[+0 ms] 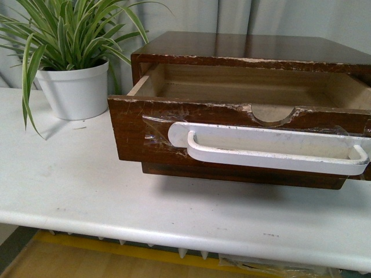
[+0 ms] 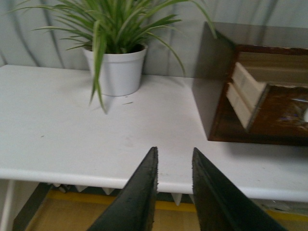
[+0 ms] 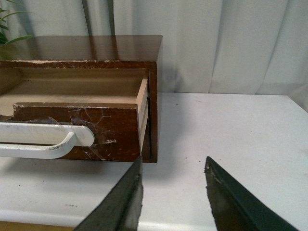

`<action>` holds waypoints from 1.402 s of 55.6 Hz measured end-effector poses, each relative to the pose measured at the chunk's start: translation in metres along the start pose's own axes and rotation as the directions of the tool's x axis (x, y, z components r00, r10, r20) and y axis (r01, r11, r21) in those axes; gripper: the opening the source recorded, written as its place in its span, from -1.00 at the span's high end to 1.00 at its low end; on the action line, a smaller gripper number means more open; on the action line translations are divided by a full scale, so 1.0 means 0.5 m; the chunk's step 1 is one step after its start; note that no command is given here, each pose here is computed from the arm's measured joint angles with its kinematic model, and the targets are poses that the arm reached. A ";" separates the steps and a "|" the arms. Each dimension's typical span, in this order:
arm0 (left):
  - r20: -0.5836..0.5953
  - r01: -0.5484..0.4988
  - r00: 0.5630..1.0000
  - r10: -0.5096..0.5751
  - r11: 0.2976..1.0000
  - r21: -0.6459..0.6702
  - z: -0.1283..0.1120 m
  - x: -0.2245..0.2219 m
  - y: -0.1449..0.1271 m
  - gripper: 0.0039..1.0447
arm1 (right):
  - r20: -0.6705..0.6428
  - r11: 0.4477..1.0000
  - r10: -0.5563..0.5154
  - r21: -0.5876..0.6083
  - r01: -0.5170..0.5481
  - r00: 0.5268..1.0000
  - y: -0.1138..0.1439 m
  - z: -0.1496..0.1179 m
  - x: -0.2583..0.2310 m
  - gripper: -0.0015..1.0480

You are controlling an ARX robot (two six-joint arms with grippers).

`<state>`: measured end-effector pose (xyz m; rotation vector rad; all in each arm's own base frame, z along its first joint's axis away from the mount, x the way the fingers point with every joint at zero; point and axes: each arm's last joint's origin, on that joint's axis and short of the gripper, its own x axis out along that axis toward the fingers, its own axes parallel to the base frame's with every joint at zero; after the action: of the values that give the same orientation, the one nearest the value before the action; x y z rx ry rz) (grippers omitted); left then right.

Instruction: Open drawer

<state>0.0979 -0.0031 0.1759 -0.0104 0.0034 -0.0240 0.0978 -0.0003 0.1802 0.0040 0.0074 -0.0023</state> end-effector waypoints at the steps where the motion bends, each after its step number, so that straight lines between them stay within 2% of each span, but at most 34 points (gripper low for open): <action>1: 0.001 -0.009 1.000 0.009 1.000 0.000 0.000 0.000 0.002 0.60 | 0.002 1.000 0.000 0.000 0.000 1.000 0.000 0.000 0.000 0.58; 5: 0.012 -0.024 1.000 0.024 1.000 0.002 -0.007 -0.002 0.005 0.93 | 0.005 1.000 0.000 0.000 0.000 1.000 0.000 -0.003 0.000 0.85; 7: 0.006 -0.019 1.000 0.019 1.000 0.003 -0.018 -0.001 0.005 0.93 | 0.003 1.000 0.000 -0.004 0.000 1.000 0.000 -0.007 0.000 0.97; 14: 0.006 -0.022 1.000 0.022 1.000 0.003 -0.019 -0.001 0.006 0.93 | 0.006 1.000 0.000 -0.003 0.000 1.000 0.000 -0.029 0.000 0.97; 39: 0.007 -0.021 1.000 0.021 1.000 0.003 -0.019 -0.001 0.006 0.91 | 0.007 1.000 0.000 -0.005 0.000 1.000 0.000 -0.030 0.000 0.97; 46: 0.007 -0.021 1.000 0.021 1.000 0.003 -0.019 -0.001 0.006 0.51 | 0.007 1.000 0.000 -0.005 0.000 1.000 0.000 -0.030 0.000 0.58; 50: 0.007 -0.021 1.000 0.021 1.000 0.003 -0.019 -0.001 0.006 0.23 | 0.007 1.000 0.000 -0.005 0.000 1.000 0.000 -0.030 0.000 0.31; 52: 0.007 -0.021 1.000 0.021 1.000 0.003 -0.019 -0.001 0.006 0.02 | 0.007 1.000 0.000 -0.005 0.000 1.000 0.000 -0.030 0.000 0.14; 56: 0.007 -0.021 1.000 0.021 1.000 0.003 -0.019 -0.001 0.006 -0.18 | 0.007 1.000 0.000 -0.005 0.000 1.000 0.000 -0.030 0.000 -0.10; 61: 0.007 -0.021 1.000 0.021 1.000 0.003 -0.019 -0.001 0.006 -0.56 | 0.007 1.000 0.000 -0.005 0.000 1.000 0.000 -0.030 0.000 -0.47; 67: 0.007 -0.021 1.000 0.021 1.000 0.003 -0.019 -0.001 0.006 -0.90 | 0.007 1.000 0.000 -0.005 0.000 1.000 0.000 -0.030 0.000 -0.81; 69: 0.007 -0.021 1.000 0.021 1.000 0.005 -0.019 -0.001 0.006 -0.91 | 0.007 1.000 0.000 -0.003 0.000 1.000 0.000 -0.030 0.000 -0.87; 78: 0.007 -0.021 1.000 0.021 1.000 0.006 -0.019 -0.001 0.006 -0.89 | 0.007 1.000 0.000 -0.004 0.000 1.000 0.000 -0.030 0.000 -0.83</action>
<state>0.0973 -0.0003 0.1663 -0.0048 -0.0036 -0.0034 0.0975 -0.0003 0.1654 0.0002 0.0002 -0.0023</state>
